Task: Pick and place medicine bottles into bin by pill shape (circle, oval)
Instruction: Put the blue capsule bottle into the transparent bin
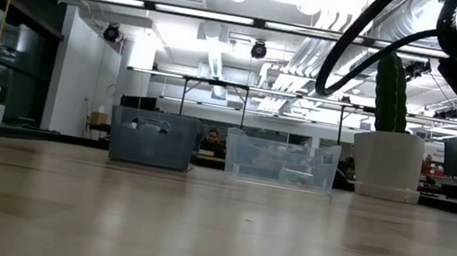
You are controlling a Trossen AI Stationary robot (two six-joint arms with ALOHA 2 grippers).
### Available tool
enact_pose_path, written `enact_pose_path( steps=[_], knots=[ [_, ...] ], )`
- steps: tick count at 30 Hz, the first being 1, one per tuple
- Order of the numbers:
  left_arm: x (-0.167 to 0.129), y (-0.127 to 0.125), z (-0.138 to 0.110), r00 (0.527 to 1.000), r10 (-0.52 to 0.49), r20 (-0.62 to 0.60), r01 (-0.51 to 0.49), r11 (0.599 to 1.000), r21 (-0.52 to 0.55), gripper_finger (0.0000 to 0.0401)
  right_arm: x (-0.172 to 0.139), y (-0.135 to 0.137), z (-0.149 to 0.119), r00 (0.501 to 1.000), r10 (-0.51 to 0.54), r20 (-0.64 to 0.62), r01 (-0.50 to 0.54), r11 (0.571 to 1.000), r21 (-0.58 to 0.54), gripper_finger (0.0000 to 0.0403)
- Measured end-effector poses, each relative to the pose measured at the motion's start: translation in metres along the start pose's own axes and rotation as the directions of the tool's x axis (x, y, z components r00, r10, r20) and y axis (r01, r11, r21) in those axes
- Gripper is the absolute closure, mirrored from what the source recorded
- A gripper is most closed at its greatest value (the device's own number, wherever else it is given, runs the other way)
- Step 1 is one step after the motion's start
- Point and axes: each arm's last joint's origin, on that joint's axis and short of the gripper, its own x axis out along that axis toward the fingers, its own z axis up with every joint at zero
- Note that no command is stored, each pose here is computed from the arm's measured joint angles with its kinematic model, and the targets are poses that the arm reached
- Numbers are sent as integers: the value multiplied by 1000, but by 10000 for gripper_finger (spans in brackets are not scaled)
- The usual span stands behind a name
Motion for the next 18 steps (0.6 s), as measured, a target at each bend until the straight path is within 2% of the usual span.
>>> enact_pose_path(
  steps=[7, 12, 15, 18],
  knots=[
    [0, 0, 0, 1000, 1, 0, -1, 1000, 0, 401, -21, -6, -5, 997, 59, 46, -57, 997, -42, 297],
    [0, 0, 0, 1000, 3, 1, -3, 1000, 0, 401, -49, -19, -9, 980, 122, 156, -107, 989, -103, 297],
    [0, 0, 0, 1000, 3, 1, -3, 1000, 0, 401, -70, -30, -7, 948, 184, 259, -150, 978, -145, 297],
    [0, 0, 0, 1000, 3, 1, -3, 1000, 0, 401, -94, -41, 1, 883, 261, 390, -197, 960, -198, 297]
  ],
)
